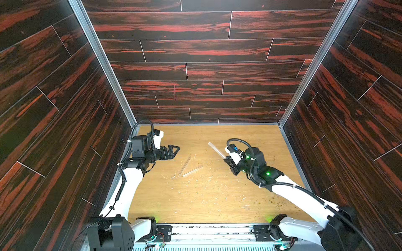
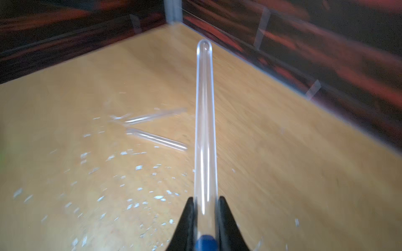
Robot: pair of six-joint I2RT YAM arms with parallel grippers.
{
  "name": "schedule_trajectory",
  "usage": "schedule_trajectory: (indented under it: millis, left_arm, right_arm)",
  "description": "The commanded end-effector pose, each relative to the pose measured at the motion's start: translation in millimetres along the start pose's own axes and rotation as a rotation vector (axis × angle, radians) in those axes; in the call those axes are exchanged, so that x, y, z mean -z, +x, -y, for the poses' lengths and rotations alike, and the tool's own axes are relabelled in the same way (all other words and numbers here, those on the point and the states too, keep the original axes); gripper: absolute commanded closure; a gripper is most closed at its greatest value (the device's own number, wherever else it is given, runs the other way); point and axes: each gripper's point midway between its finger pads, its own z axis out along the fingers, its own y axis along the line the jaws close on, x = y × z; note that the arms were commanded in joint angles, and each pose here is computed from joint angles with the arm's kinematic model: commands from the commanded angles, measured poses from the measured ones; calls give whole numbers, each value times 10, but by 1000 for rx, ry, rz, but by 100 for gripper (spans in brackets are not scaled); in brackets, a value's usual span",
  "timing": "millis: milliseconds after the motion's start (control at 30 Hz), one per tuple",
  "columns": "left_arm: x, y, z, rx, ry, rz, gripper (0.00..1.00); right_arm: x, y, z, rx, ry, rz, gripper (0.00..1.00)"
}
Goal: Insert stoppers into test tubes
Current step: Place the test tube at the center of the board.
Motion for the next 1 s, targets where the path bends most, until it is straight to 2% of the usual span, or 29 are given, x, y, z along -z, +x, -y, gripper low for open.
schedule_trajectory:
  millis: [0, 600, 967]
  left_arm:
    - [12, 27, -164, -30, -82, 7, 0]
    - [54, 181, -117, -81, -51, -15, 0]
    - [99, 209, -106, -118, -43, -7, 0]
  right_arm:
    - [-136, 71, 228, -141, 119, -32, 94]
    - [-1019, 443, 829, -361, 214, -229, 94]
    - [-1524, 783, 980, -389, 239, -337, 94]
